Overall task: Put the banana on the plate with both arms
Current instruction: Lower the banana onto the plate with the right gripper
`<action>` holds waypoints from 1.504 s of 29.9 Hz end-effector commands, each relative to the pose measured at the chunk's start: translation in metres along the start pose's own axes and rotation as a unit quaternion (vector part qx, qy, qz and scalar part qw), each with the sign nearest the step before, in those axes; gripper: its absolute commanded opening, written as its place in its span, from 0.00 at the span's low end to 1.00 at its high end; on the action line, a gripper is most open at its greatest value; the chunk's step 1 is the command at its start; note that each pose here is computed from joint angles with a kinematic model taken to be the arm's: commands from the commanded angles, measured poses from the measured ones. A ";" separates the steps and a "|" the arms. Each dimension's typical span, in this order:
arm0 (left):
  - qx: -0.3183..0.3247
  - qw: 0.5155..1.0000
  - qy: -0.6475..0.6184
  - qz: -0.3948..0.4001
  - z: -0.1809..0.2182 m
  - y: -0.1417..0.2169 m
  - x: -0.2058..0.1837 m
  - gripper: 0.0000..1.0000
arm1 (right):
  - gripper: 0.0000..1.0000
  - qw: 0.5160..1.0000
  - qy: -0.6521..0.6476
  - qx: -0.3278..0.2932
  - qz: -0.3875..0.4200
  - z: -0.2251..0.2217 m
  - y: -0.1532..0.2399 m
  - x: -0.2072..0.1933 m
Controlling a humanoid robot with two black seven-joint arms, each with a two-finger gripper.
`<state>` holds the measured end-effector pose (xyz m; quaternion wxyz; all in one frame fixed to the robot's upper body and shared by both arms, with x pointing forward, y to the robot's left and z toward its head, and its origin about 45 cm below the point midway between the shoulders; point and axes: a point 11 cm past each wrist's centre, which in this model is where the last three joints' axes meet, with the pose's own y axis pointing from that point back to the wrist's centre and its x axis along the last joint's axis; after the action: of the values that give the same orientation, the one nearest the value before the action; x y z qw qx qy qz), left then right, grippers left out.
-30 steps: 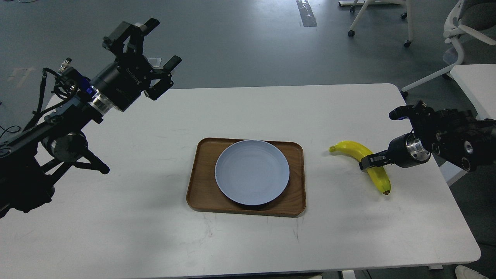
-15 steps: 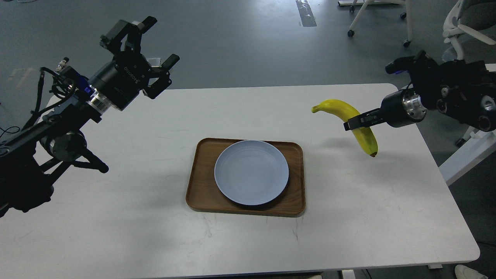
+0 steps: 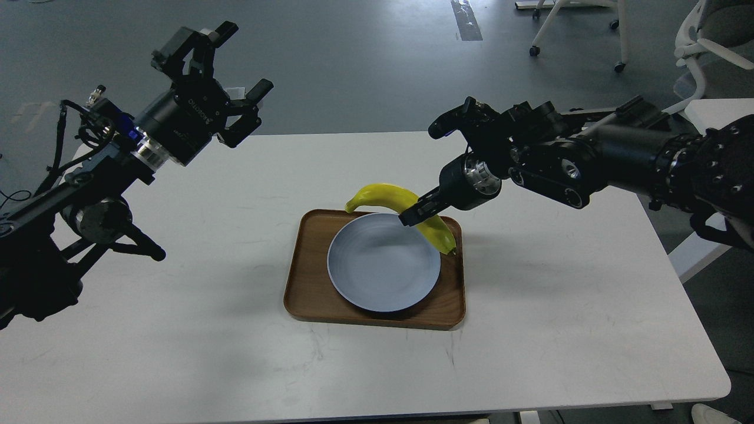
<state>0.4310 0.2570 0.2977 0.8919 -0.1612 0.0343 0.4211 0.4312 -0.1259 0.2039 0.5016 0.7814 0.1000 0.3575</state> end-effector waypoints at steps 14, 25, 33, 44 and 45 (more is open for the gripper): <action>-0.002 1.000 0.000 0.002 0.002 0.000 0.001 0.98 | 0.09 1.000 -0.009 0.012 -0.026 -0.008 -0.029 -0.024; -0.003 1.000 0.001 0.001 0.001 0.000 0.000 0.98 | 0.14 0.999 -0.036 0.019 -0.012 -0.005 -0.030 -0.023; -0.002 1.000 0.001 0.000 0.001 0.000 0.000 0.98 | 0.41 0.998 -0.058 0.028 -0.007 -0.005 -0.035 -0.029; 0.000 1.000 0.001 0.003 0.000 0.003 0.002 0.98 | 0.96 0.996 -0.074 0.040 0.004 -0.008 -0.035 -0.025; 0.000 1.000 0.000 0.003 0.000 0.003 0.002 0.98 | 0.98 0.996 -0.075 0.042 0.006 -0.009 -0.035 -0.024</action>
<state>0.4305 0.2595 0.2969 0.8907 -0.1617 0.0350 0.4234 0.4139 -0.1172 0.1631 0.4763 0.8248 0.0750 0.2953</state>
